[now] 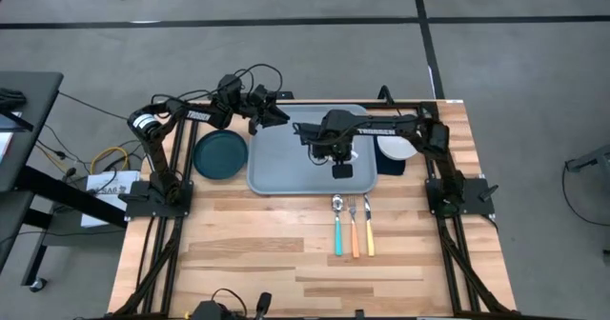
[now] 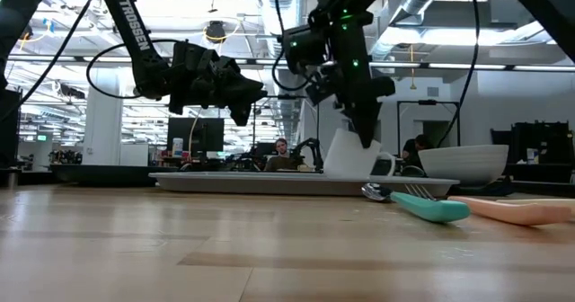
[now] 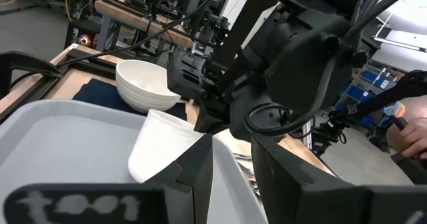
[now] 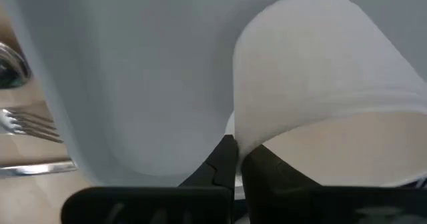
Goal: Set up tray
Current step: Put the white mug on the gray tray
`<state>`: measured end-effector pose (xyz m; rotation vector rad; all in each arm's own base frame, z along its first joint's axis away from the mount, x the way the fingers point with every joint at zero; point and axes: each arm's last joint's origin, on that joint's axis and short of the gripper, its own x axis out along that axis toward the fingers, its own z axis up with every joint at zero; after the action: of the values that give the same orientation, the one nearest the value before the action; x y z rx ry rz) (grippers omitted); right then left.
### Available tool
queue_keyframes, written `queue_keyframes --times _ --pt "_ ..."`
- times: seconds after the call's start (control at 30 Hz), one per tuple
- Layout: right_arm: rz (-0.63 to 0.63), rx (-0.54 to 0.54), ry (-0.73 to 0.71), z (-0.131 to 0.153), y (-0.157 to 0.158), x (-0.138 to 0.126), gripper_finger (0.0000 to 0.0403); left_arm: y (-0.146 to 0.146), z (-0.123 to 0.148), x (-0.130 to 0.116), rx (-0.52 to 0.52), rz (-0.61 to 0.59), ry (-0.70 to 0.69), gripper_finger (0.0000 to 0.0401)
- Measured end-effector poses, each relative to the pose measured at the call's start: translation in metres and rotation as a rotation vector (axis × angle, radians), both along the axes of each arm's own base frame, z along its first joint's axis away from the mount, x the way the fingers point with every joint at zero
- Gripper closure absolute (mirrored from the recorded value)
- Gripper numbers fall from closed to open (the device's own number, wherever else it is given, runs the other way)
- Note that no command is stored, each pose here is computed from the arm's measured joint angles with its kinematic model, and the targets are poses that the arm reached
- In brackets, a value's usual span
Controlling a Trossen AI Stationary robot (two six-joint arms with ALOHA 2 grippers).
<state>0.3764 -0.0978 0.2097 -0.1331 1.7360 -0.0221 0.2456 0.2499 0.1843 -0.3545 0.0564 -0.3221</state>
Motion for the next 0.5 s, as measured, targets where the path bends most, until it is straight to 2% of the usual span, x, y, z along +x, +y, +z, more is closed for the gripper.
queue_keyframes --times 0.27,0.5 --pt "0.017 0.001 -0.038 0.014 -0.002 0.01 0.0391 0.0 0.0 0.0 0.0 -0.001 0.0 0.031" --pt "0.012 -0.014 -0.097 0.029 -0.003 0.016 0.0344 0.0 0.0 0.0 0.0 -0.001 0.0 0.031"
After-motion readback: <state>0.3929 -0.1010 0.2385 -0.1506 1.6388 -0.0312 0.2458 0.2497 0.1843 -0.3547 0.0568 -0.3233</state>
